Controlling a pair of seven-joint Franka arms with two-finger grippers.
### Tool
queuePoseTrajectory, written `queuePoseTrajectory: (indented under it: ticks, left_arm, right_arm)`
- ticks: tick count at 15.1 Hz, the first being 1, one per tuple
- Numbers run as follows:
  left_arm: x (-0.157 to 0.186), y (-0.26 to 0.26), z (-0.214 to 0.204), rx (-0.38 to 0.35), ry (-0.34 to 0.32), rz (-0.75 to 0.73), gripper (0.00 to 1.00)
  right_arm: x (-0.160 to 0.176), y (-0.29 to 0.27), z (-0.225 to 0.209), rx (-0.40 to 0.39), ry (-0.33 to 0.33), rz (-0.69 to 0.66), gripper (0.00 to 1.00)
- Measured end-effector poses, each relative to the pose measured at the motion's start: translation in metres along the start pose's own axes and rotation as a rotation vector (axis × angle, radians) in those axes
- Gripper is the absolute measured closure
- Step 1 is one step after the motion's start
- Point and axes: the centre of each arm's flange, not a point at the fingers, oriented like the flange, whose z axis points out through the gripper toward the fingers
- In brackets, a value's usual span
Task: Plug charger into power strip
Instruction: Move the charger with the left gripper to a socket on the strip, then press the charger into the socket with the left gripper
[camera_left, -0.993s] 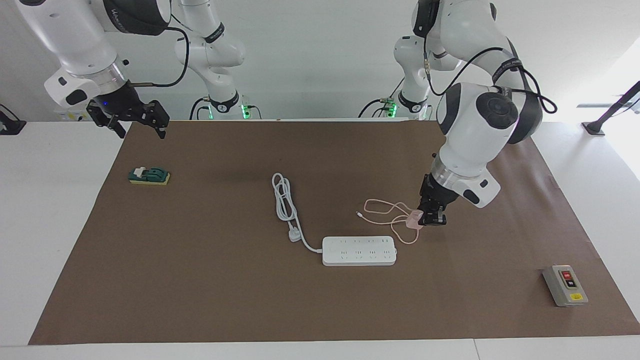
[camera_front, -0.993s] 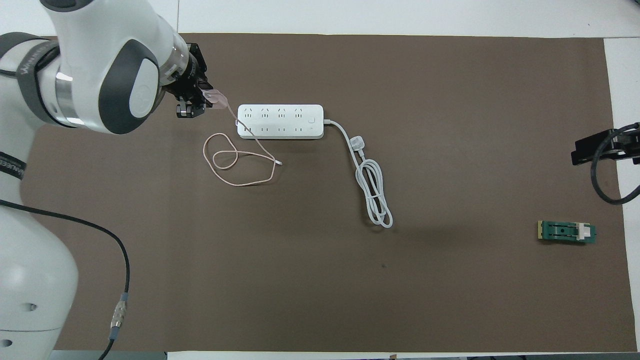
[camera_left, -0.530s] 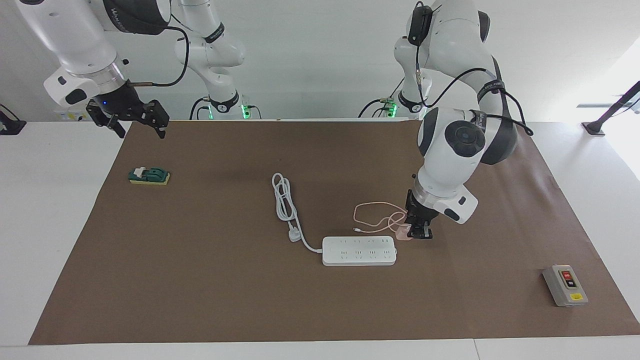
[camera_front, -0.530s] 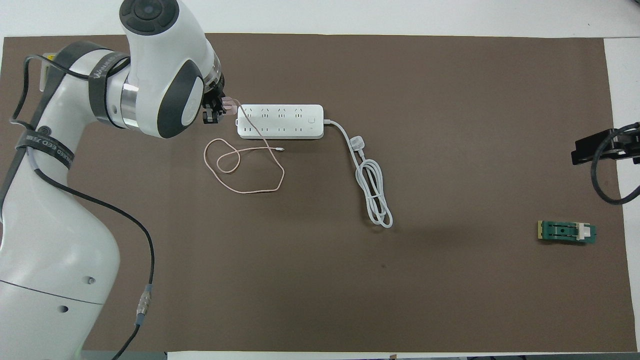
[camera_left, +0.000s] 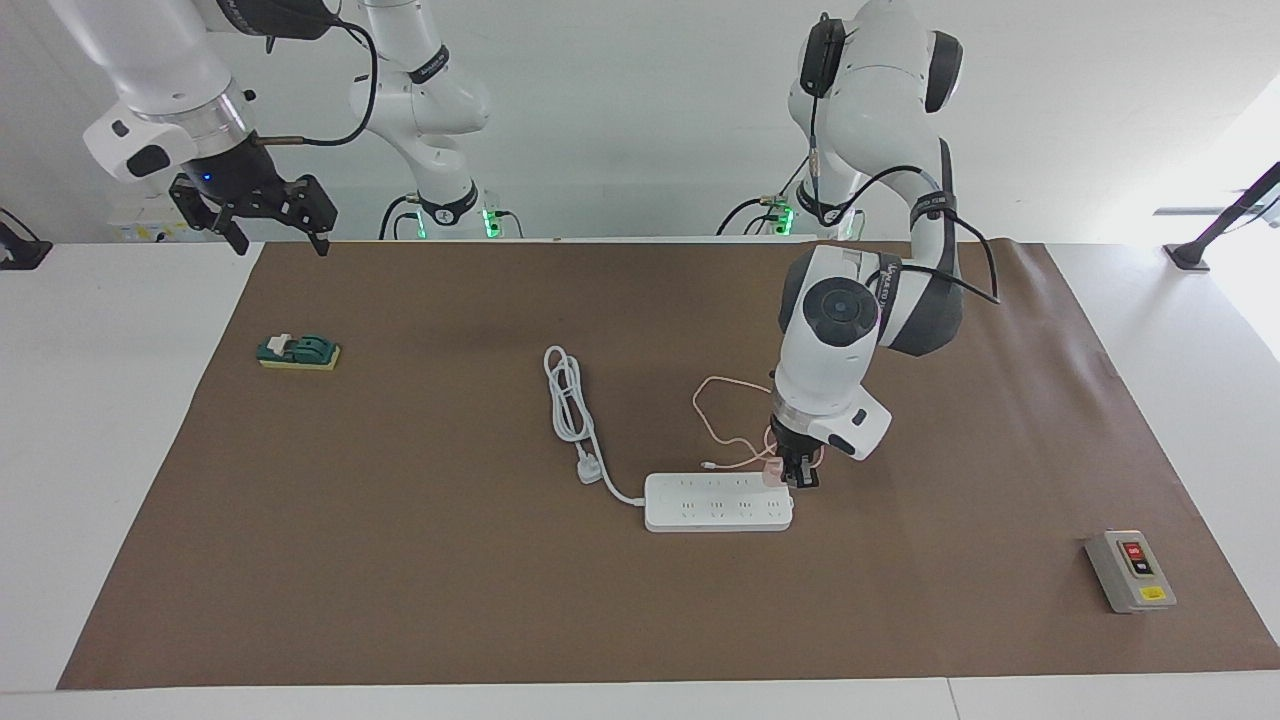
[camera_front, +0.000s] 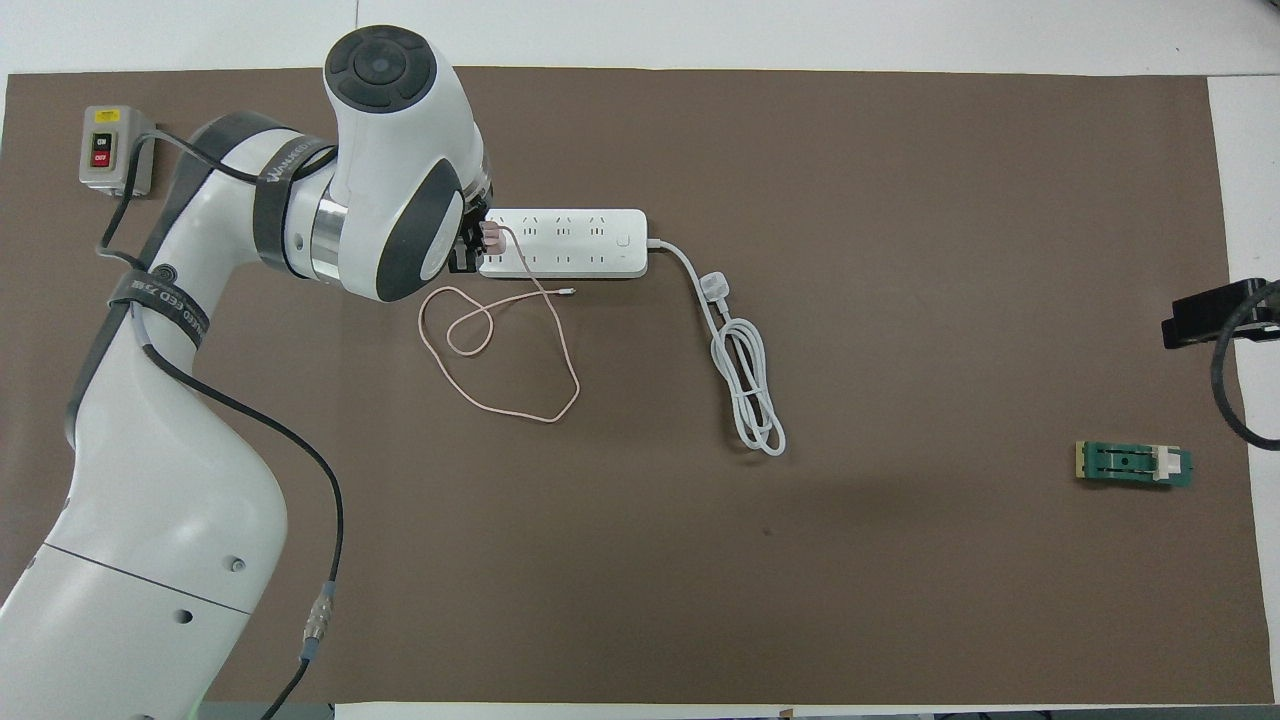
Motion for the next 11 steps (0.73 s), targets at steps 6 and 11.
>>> queuePoseTrajectory:
  ticks: [6,11]
  left_arm:
    - [0.003,-0.011,0.011,-0.034,-0.016,0.016,0.68]
    - [0.007,-0.019,0.008,-0.030,-0.015,0.034,0.68]
  right_arm:
    - [0.006,0.002,0.016,0.001,-0.030,0.004,0.00]
    - [0.008,0.002,0.016,0.000,-0.029,0.004,0.00]
